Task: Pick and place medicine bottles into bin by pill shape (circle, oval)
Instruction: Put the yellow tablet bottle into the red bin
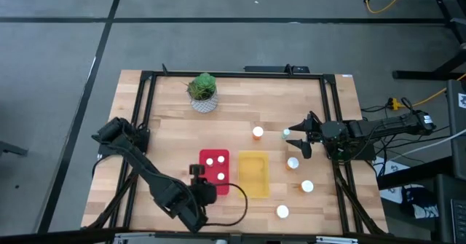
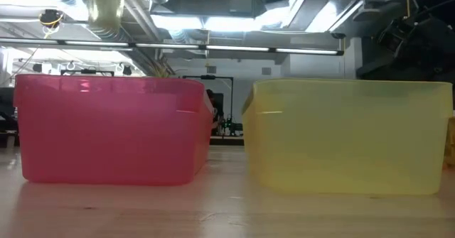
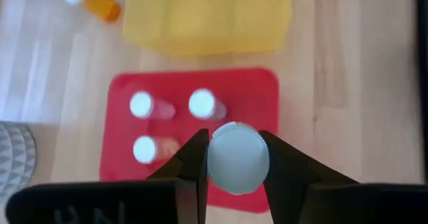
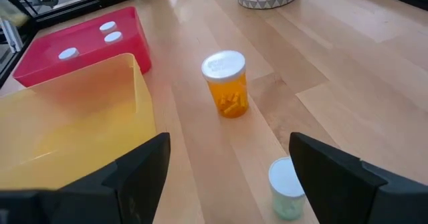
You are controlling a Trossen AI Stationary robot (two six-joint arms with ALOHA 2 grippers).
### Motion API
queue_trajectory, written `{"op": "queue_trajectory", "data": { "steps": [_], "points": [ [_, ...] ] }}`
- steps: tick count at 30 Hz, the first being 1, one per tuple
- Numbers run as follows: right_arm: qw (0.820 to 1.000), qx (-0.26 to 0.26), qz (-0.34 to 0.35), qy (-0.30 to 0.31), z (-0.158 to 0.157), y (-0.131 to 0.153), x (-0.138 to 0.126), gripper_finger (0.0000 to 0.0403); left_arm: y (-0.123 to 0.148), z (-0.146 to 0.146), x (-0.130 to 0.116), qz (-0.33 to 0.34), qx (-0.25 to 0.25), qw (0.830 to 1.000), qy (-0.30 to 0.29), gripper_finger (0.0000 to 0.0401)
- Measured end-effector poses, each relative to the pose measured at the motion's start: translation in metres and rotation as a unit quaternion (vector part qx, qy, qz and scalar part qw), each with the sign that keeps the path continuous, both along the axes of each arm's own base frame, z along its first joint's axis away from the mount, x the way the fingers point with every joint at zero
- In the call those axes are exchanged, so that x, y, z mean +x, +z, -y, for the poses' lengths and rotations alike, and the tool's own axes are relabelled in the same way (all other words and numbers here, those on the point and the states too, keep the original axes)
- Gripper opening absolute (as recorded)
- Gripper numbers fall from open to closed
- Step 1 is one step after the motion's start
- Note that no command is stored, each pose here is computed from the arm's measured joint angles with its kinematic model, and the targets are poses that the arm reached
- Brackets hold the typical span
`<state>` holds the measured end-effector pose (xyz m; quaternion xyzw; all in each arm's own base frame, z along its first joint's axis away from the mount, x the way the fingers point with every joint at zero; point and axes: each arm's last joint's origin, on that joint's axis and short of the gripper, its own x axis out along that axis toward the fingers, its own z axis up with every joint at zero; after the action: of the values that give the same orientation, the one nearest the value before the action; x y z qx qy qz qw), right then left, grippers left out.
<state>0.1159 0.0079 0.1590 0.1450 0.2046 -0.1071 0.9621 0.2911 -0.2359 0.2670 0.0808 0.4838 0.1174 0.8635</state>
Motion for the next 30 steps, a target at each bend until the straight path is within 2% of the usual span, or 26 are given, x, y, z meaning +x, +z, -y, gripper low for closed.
{"op": "queue_trajectory", "data": {
  "steps": [4,7,11,16,21,30],
  "points": [
    [1.000,0.010,0.002,-0.005,0.000,0.000,0.000,0.0307,-0.024,-0.013,-0.008,-0.004,-0.001,1.000,0.012,0.0093],
    [1.000,0.016,0.003,-0.008,0.000,0.000,0.000,0.0307,-0.033,-0.029,-0.013,0.011,-0.012,1.000,0.018,0.0094],
    [1.000,0.023,0.004,-0.011,0.000,0.000,0.000,0.0307,-0.039,-0.051,-0.017,0.029,-0.053,0.998,0.010,0.0094],
    [1.000,0.022,0.004,-0.011,0.000,0.000,0.000,0.0307,-0.067,-0.076,-0.019,0.021,-0.099,0.995,0.025,0.0094],
    [1.000,0.021,0.004,-0.011,0.000,0.000,0.000,0.0307,-0.087,-0.083,-0.015,0.061,-0.121,0.991,0.008,0.0094],
    [1.000,0.019,0.003,-0.010,0.000,0.000,0.000,0.0307,-0.089,-0.082,-0.014,0.065,-0.125,0.990,0.009,0.0094]
  ]
}}
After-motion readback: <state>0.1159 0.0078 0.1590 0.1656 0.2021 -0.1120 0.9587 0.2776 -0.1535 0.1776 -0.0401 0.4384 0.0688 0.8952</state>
